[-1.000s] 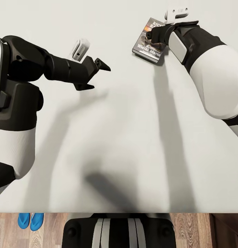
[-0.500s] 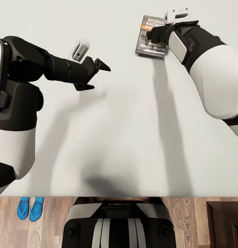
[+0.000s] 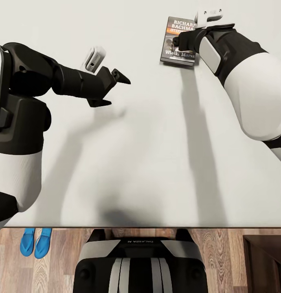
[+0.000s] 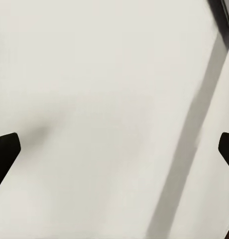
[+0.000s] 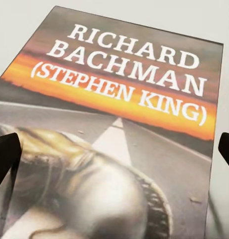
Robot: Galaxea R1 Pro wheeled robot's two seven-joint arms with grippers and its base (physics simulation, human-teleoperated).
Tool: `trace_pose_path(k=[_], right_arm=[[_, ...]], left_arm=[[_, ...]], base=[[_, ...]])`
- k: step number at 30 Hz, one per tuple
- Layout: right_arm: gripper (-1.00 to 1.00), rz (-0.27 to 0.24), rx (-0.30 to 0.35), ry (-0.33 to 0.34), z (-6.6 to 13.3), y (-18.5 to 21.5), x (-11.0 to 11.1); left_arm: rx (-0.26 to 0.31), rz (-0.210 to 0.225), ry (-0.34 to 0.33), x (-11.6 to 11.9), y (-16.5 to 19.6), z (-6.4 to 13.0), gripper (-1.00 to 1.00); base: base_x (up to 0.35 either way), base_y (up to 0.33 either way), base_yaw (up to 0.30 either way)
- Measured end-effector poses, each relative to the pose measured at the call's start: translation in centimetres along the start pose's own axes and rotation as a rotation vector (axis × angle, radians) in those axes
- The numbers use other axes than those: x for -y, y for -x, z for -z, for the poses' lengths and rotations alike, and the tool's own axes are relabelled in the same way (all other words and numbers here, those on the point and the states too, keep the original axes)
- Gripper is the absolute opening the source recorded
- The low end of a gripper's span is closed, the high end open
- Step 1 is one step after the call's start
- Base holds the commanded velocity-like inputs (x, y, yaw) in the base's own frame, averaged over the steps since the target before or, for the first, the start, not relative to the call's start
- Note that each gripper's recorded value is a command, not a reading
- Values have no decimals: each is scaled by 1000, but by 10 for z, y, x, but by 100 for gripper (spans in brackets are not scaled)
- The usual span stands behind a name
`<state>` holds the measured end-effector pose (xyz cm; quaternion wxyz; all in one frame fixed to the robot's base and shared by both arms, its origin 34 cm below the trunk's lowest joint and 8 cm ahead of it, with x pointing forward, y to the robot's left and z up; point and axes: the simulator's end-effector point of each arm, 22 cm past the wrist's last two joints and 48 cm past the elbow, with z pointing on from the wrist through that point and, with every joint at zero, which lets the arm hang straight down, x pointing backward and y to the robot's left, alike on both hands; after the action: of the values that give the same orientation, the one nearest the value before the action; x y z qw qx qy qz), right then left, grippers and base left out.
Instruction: In the bedroom, move the book from the bed onto either nightstand, and place the two sandals side by side next to the bed.
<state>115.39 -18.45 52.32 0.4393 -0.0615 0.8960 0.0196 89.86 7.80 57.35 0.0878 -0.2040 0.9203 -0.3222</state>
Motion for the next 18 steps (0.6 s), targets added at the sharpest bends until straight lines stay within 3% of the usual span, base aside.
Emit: trace_pose_path(k=[7, 18], right_arm=[[100, -2, -1, 1, 0, 0, 0], [100, 1, 0, 0, 0, 0, 0]], left_arm=[[0, 0, 0, 0, 0, 0, 100], [-2, 0, -1, 0, 0, -1, 100]], base=[[-105, -37, 0], [-250, -82, 0]])
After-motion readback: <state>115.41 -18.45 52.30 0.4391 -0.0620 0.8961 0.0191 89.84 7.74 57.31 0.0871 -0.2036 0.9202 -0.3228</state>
